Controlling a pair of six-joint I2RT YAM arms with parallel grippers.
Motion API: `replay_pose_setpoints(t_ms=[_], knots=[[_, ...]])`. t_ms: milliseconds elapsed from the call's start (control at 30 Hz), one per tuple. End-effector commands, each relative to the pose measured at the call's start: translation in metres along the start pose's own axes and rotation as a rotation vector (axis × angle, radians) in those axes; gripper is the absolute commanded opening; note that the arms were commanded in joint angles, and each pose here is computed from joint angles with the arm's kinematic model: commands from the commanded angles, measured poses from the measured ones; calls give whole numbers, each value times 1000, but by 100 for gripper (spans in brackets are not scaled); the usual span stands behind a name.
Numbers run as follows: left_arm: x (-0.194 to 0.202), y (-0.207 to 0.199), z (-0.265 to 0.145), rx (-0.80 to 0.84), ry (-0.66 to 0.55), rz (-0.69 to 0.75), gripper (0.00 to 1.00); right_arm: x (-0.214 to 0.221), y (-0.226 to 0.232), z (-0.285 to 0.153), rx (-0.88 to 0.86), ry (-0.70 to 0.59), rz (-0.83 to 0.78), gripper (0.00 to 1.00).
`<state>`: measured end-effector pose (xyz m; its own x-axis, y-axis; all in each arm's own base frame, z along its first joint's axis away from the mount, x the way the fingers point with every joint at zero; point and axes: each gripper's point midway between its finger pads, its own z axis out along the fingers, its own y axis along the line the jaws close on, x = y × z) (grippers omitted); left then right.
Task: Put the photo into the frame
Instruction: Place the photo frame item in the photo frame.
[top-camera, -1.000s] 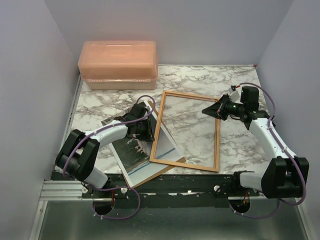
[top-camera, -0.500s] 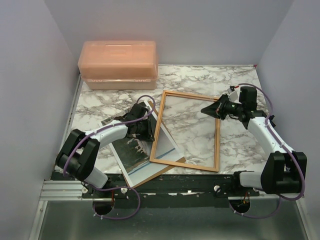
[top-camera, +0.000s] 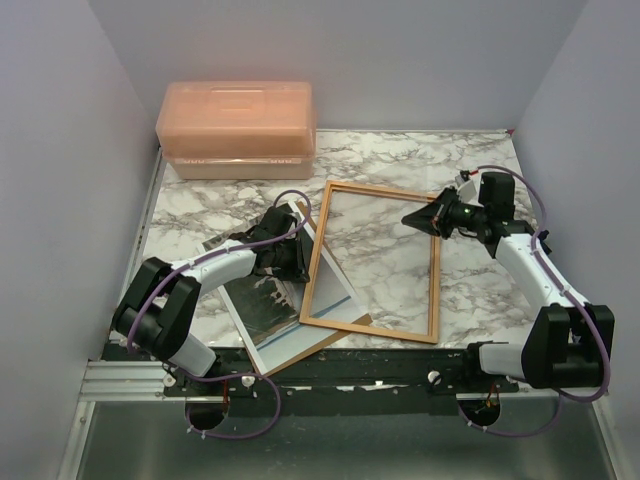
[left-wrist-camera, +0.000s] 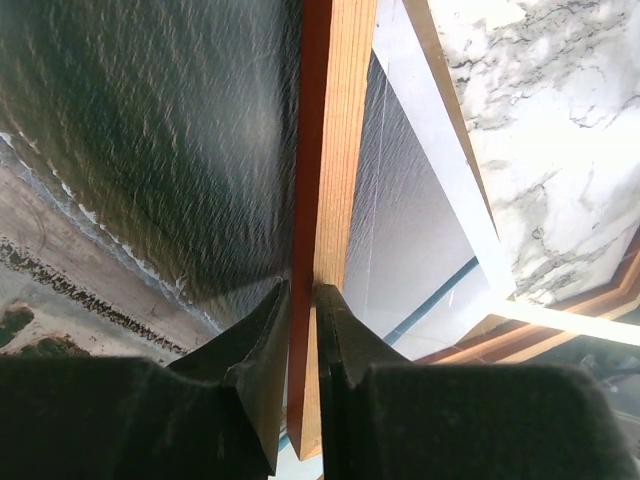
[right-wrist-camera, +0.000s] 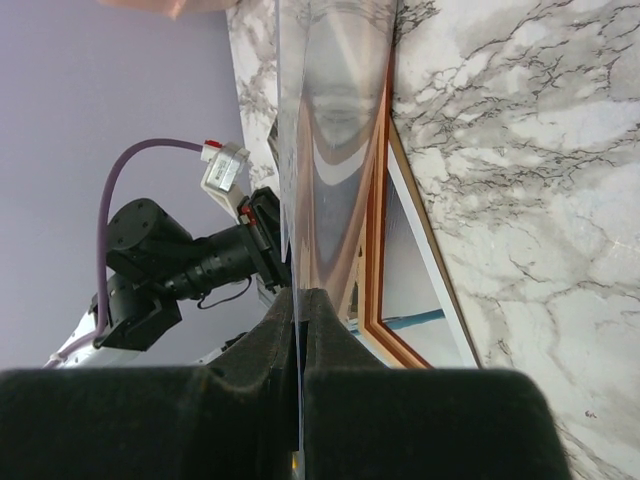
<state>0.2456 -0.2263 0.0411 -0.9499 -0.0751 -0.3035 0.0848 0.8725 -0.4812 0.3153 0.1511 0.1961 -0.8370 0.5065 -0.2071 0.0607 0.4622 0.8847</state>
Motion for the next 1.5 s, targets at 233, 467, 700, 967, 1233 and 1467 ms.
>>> replay_pose_setpoints(t_ms=[233, 467, 700, 967, 1233, 1467], knots=[[9, 16, 9, -59, 36, 5, 17, 0, 40, -18, -82, 2, -66, 1], [9, 17, 8, -63, 35, 9, 17, 1, 45, -21, -93, 8, -75, 1], [10, 18, 9, -65, 39, 7, 17, 1, 40, -19, -79, 9, -79, 1], [10, 18, 9, -67, 39, 10, 17, -5, 22, -9, -36, 6, -79, 0], [10, 18, 9, -68, 43, 12, 17, -4, 12, -4, -23, 17, -64, 1], [10, 19, 10, -68, 46, 11, 17, -3, 8, -2, -12, 14, -70, 1]])
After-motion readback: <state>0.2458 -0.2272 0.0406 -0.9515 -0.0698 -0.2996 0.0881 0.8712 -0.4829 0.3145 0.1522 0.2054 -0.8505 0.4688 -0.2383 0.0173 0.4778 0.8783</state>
